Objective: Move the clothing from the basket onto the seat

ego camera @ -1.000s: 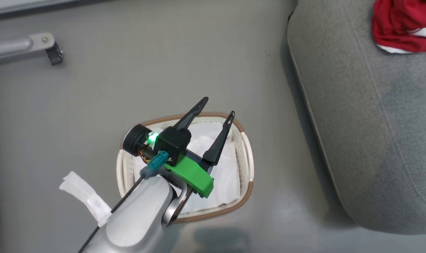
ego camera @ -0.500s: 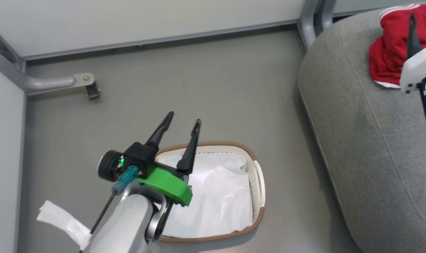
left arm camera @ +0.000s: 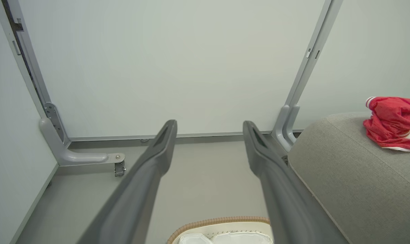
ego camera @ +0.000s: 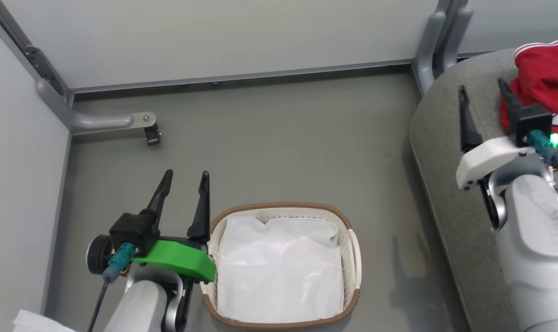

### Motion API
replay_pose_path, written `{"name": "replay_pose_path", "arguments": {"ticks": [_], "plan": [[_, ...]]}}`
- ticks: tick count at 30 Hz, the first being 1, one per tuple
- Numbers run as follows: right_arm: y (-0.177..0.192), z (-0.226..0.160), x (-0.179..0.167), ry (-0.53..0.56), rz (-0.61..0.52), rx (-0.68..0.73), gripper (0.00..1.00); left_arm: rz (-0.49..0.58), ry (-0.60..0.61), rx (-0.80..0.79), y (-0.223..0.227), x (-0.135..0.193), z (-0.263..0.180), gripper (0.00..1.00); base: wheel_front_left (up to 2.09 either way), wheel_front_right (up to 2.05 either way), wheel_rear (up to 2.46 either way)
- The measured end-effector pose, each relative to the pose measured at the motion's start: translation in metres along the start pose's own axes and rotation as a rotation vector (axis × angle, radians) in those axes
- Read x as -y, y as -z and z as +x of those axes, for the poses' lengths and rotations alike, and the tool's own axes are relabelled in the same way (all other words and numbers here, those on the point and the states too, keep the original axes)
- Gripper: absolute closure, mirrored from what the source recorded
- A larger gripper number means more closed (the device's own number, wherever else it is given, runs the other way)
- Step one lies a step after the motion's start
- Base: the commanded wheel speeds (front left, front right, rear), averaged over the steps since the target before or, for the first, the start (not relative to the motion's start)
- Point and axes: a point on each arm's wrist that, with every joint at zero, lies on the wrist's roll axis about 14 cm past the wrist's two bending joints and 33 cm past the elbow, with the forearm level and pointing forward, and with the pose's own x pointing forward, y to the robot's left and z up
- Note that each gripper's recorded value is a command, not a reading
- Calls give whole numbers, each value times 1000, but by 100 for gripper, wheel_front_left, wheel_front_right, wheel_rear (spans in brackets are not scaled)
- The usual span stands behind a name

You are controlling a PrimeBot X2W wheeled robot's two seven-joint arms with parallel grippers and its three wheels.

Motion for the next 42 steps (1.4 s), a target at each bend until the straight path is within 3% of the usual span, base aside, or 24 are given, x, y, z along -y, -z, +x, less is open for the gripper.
{"name": "replay_pose_path", "arguments": {"ticks": [10,22,42], "plan": [[5,-47,-39,-37,84,22,0,-6,-147,-17,7,-35,-32,0,0,0,0],[23,-99,-73,-100,223,-28,0,-15,-212,-9,8,-49,-60,0,0,0,0],[26,-124,-76,-96,262,-42,0,-24,-221,-27,16,-46,-79,0,0,0,0]]}}
